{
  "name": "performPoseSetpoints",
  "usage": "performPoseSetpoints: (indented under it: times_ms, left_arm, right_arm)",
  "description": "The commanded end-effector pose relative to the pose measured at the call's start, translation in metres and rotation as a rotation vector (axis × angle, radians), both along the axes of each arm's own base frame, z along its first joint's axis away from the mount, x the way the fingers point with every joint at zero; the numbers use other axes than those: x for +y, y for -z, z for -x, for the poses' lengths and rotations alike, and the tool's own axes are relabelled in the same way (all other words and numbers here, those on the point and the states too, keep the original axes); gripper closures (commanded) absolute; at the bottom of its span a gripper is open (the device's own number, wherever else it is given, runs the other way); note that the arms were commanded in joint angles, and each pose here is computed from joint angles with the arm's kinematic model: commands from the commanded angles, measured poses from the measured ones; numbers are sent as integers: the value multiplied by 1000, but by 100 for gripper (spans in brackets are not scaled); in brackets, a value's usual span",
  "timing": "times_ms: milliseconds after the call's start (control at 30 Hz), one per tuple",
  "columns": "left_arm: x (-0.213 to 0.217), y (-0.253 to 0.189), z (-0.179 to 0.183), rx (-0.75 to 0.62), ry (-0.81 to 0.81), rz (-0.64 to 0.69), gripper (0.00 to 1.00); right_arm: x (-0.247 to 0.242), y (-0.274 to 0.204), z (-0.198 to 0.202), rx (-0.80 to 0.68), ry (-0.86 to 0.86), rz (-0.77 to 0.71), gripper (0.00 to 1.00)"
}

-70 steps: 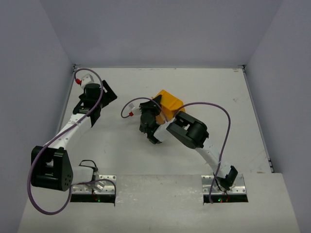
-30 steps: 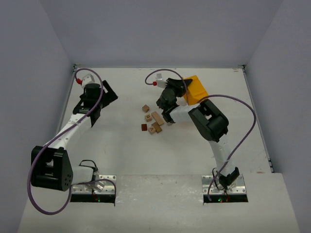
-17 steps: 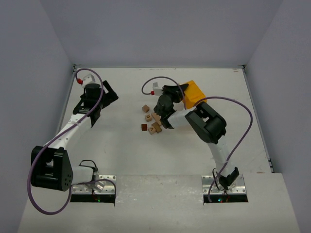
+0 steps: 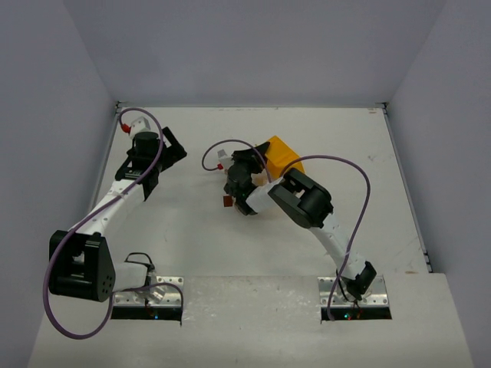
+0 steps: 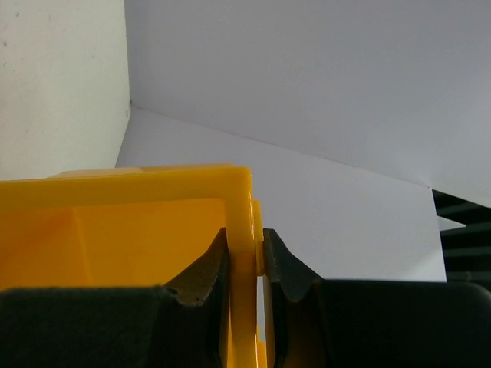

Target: Build the wood block tower

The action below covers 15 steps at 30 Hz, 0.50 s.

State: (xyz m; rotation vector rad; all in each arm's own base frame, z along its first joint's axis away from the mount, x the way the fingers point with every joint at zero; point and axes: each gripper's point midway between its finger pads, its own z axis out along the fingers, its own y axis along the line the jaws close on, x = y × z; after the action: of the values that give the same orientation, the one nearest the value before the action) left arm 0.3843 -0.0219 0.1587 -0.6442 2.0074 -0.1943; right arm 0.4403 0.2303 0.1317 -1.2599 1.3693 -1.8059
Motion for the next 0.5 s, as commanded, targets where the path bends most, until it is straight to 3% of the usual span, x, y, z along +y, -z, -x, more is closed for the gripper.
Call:
performPoseSetpoints:
  times_ms: [0,233,300,367,467]
  left_arm:
    - [0,-11,-7,-43,5,-6,0]
    - [0,-12,-5,-45,5,-8,0]
    - [0,-13,-6,-47,5,-11,0]
    - [1,-14,-6,-47,1,-12,0]
    - [1,-18,-7,-53,6,-19,0]
  right_arm:
    - [-9,-59,8,-227,24,-197,100]
    - [-86,-100,3,-458,251,-586,100]
    - [-104,-107,5,-489,304,-626,100]
    - [-119,-111,7,-489,346,-621,100]
    - [-118,-102,2,-276,325,-289,100]
